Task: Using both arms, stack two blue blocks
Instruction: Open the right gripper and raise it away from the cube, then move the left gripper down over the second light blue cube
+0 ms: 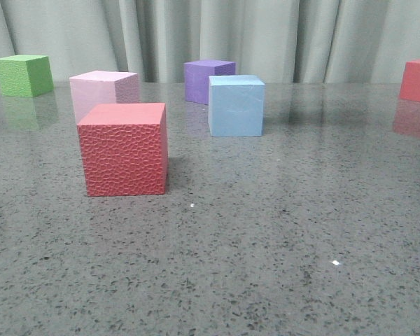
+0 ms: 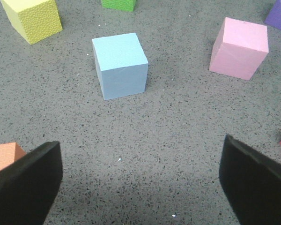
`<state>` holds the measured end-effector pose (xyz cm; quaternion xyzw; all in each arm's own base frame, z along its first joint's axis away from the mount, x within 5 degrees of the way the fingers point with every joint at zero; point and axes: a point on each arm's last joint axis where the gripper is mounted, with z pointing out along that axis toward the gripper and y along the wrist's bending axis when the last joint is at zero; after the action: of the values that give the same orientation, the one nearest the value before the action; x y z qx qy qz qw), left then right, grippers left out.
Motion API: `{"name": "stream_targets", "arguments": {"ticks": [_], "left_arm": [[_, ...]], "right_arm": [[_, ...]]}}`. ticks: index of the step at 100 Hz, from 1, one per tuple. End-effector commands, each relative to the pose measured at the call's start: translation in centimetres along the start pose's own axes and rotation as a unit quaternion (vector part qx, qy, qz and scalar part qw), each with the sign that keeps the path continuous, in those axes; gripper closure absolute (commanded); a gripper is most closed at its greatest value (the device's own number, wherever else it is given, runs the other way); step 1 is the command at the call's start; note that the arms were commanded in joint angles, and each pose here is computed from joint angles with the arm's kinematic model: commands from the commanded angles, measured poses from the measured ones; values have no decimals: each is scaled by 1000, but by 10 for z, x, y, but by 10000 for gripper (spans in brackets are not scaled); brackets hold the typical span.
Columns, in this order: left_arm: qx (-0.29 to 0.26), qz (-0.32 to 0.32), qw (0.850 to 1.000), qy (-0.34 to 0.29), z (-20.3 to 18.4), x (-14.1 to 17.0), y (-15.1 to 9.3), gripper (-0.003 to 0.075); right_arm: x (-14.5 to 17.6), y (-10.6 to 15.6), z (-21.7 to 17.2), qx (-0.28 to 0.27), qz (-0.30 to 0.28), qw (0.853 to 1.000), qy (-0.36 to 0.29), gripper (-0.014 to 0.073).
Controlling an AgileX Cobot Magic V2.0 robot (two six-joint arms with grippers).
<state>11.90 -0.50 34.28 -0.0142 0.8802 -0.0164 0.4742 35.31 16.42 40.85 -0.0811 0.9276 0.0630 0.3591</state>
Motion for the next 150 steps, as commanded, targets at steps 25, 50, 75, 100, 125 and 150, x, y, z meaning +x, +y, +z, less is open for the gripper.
{"name": "stream_targets", "arguments": {"ticks": [25, 50, 75, 100, 125, 150], "left_arm": [[6, -5, 999, -50, -6, -16, -1, 83], [6, -5, 999, -50, -6, -16, -1, 83], [6, -5, 999, -50, -6, -16, -1, 83], [6, -5, 999, -50, -6, -16, -1, 83], [9, -9, 999, -53, -6, -16, -2, 83], [18, -15, 997, -79, -7, -32, -4, 83]], "right_arm": [[28, -69, -57, 49, 30, 996, -72, 3], [77, -101, -84, 84, 52, 992, -73, 3], [127, -110, -104, 105, 39, 991, -70, 3], [158, -110, -128, 105, 37, 989, -99, 3], [166, -110, -141, 100, 36, 985, -134, 3], [166, -109, -141, 99, 36, 985, -136, 3]]}}
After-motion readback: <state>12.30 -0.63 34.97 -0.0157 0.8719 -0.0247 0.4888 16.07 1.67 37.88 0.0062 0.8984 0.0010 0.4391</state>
